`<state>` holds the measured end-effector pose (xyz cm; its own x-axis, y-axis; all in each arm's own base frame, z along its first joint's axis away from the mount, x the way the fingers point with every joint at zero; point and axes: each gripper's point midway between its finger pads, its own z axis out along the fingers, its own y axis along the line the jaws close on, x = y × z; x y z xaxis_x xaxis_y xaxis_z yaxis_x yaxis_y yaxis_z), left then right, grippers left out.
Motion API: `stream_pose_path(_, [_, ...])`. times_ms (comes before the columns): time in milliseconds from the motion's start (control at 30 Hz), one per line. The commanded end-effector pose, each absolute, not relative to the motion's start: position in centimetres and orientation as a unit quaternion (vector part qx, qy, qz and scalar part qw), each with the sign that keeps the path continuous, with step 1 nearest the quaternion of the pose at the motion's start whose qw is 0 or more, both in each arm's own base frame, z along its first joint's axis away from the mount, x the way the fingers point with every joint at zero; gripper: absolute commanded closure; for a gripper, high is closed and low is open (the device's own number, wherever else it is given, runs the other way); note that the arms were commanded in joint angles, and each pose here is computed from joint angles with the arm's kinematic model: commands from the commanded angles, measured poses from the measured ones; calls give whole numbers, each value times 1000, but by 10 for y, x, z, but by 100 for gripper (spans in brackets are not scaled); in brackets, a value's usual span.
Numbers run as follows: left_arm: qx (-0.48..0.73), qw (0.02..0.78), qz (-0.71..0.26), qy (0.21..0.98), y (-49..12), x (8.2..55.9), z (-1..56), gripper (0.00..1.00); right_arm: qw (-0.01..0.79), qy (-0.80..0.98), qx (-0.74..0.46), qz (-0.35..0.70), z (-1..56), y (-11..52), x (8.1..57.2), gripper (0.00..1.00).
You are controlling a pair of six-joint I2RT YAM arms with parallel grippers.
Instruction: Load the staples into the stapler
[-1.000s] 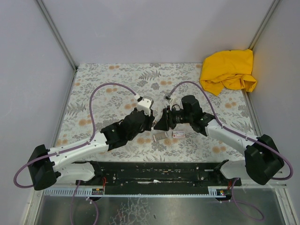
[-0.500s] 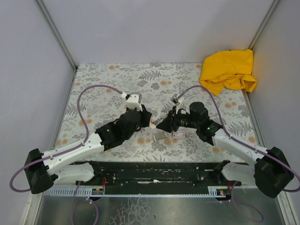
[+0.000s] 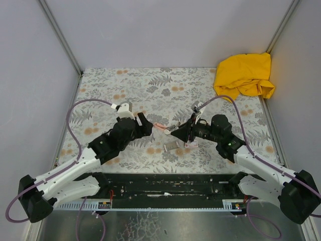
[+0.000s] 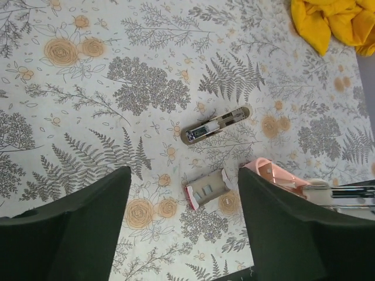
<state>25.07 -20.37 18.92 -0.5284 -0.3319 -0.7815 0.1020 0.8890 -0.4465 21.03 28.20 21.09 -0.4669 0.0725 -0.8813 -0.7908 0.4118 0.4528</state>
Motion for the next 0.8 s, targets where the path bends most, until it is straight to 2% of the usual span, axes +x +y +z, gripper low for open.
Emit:
stream_pose_path(0, [-78,490,-258,829,-198,244,212,23,486,663,-275,499,236,285,207,96])
stream_pose_path(133, [-79,516,-296,800,-193,240,250,13,484,643,-292,518,241,287,196,96])
stream_pose_path(333, [-76,457,-385,798,-216,225,268,11,514,604,-306,527,254,284,189,95])
stream_pose_path(467, [-89,395,-437,803,-240,220,259,22,525,582,-315,535,260,286,186,95])
stream_pose_path(600, [-93,366,-488,787,-257,217,261,29,534,572,-319,535,262,286,185,95])
stream_pose_path(767, [-96,342,-504,787,-265,216,257,40,537,569,-322,533,261,286,186,95])
